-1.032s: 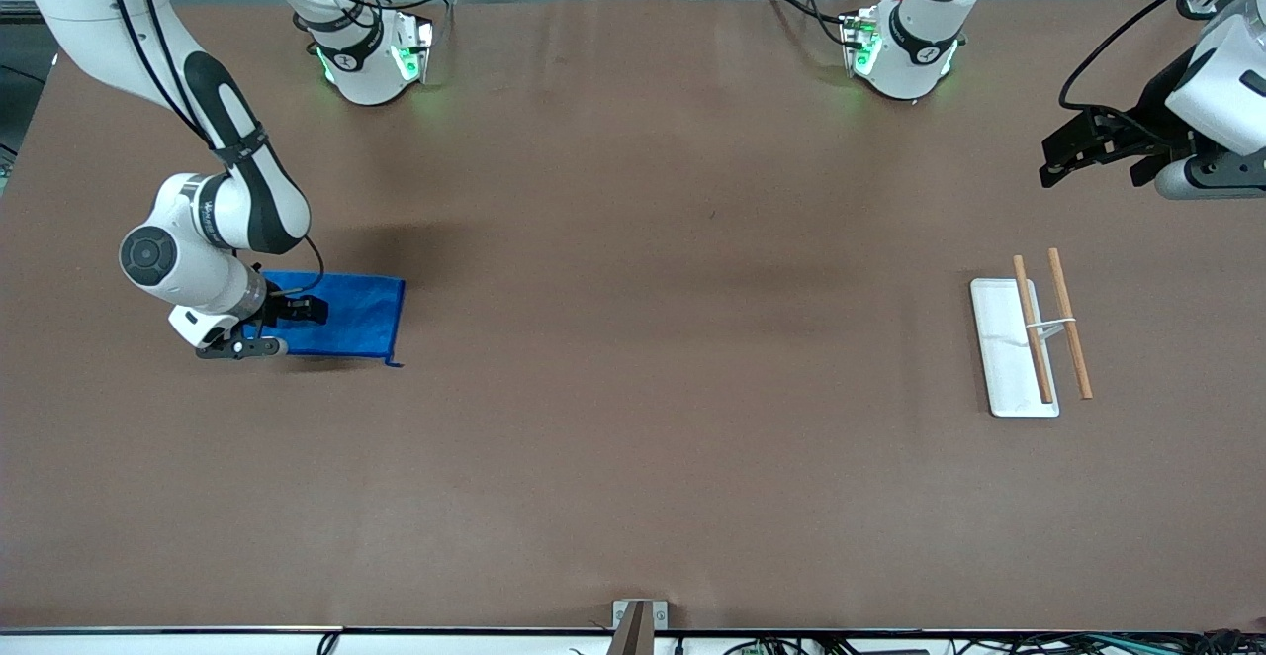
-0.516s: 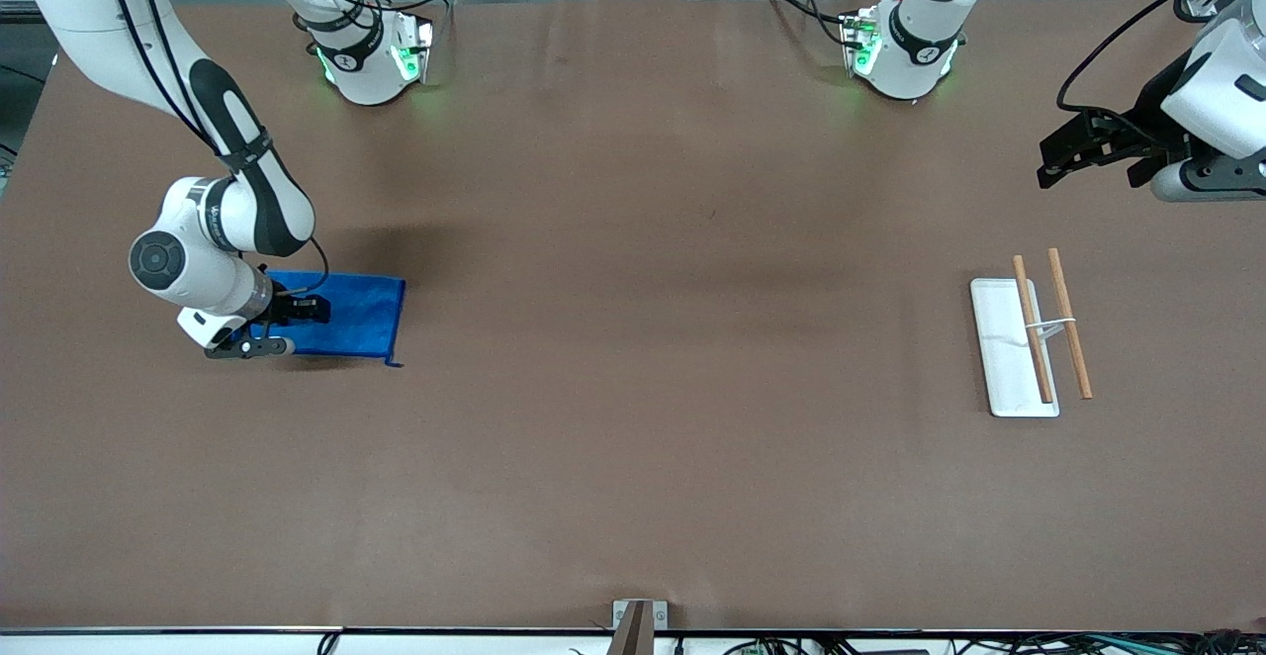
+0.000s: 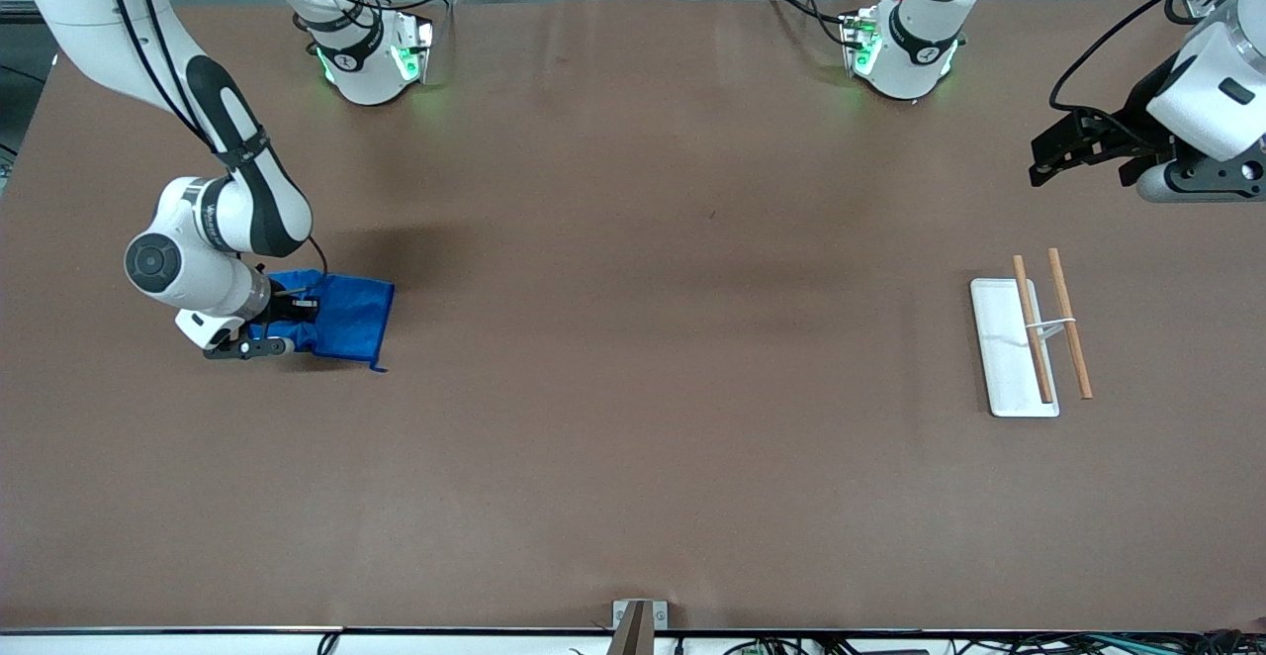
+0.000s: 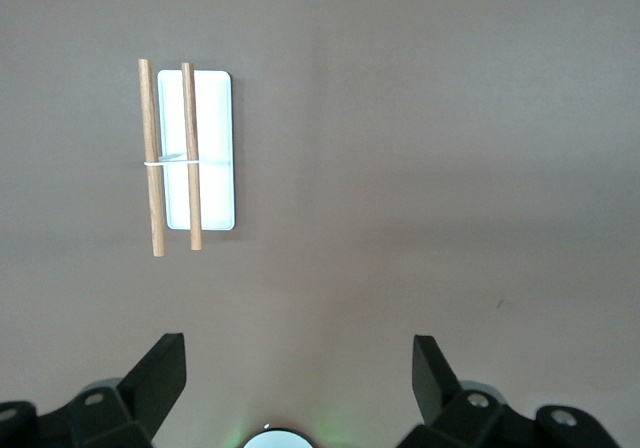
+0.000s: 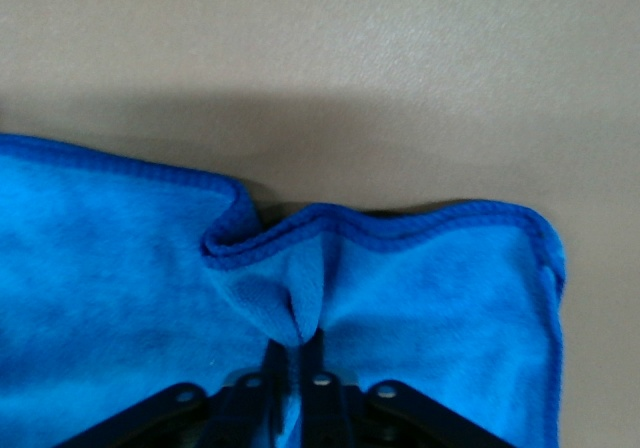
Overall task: Right arm passes towel to left arm to hang
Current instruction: 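Grasp the blue towel edge with the right gripper, then lift the towel with the right gripper while the left gripper approaches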
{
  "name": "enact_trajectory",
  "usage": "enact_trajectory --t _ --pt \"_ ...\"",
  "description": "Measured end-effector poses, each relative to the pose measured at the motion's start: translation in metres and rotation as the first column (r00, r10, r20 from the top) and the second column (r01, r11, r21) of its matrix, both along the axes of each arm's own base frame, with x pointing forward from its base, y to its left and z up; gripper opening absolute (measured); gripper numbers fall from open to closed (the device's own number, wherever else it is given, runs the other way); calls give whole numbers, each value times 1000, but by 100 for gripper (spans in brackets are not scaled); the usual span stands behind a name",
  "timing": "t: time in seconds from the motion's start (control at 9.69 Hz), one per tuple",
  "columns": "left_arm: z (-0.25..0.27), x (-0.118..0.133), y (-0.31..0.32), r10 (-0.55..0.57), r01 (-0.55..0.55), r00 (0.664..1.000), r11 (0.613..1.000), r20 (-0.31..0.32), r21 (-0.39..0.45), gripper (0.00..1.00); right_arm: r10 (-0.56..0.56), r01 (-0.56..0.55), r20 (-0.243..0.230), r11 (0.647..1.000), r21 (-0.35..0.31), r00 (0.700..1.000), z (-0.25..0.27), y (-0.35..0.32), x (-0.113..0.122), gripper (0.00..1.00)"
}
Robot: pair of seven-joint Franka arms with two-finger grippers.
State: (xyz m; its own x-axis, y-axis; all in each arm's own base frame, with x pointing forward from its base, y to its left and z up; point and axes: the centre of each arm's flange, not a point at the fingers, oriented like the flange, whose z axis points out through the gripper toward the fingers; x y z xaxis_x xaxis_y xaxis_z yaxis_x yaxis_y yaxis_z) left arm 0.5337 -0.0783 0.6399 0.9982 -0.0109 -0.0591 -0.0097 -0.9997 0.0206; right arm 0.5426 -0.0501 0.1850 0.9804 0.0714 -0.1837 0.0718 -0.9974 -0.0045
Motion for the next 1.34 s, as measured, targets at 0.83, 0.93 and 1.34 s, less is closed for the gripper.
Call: enact_trajectory --t 0.83,0.93,1.34 --pt "-1 -4 -11 -38 38 999 999 -16 1 100 -140 157 -87 957 242 986 181 112 89 5" --pt "-2 -6 -19 -50 50 998 999 -26 -18 100 -159 181 -97 936 302 982 189 141 90 5" --pt "-19 -14 -53 -95 67 990 966 -102 -248 100 -199 263 -171 725 636 965 223 267 82 5"
